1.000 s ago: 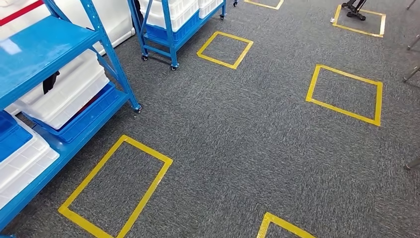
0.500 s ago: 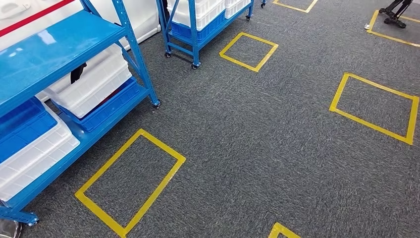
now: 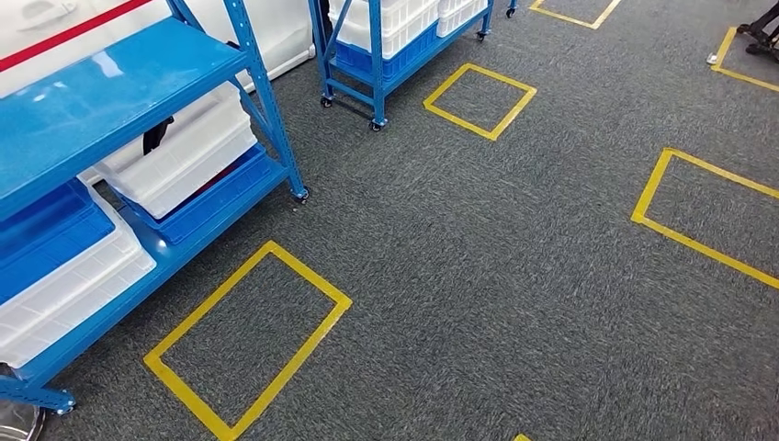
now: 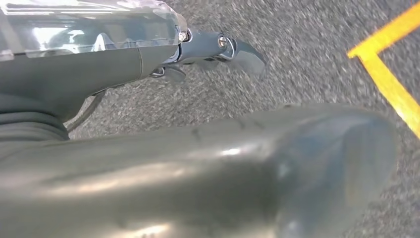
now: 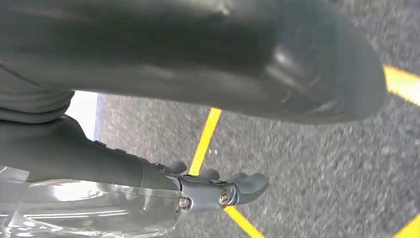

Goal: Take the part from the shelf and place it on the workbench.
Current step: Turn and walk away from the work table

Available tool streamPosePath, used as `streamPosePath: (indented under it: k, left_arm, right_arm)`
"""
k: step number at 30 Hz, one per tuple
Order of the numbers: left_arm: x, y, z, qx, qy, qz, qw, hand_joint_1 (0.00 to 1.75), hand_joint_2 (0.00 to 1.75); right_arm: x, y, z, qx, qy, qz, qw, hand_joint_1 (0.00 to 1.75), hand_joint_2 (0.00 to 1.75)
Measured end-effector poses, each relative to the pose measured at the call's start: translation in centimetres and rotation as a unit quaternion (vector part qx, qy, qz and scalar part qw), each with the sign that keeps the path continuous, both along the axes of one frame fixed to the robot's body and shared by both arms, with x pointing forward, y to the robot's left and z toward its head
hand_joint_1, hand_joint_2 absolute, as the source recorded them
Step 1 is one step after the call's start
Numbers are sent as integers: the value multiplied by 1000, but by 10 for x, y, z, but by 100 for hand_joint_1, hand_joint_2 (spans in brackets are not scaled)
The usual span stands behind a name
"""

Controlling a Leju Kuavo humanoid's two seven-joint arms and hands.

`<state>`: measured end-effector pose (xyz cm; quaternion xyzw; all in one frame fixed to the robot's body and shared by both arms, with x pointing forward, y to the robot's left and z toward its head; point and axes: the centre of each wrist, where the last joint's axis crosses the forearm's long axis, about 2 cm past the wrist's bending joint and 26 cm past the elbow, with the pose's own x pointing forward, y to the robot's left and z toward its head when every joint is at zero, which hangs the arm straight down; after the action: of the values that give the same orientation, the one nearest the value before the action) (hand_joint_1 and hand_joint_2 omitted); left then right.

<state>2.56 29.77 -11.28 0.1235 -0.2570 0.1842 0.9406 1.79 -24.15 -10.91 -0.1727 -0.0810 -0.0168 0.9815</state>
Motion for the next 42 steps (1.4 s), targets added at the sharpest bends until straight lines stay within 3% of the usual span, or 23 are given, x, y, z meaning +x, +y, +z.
streamPosePath:
  k: [42]
  left_arm:
    - [4, -5, 0, 3, -1, -8, 1000, 0, 0]
  right_arm:
    - [-2, -4, -1, 1, 20, 23, 1000, 0, 0]
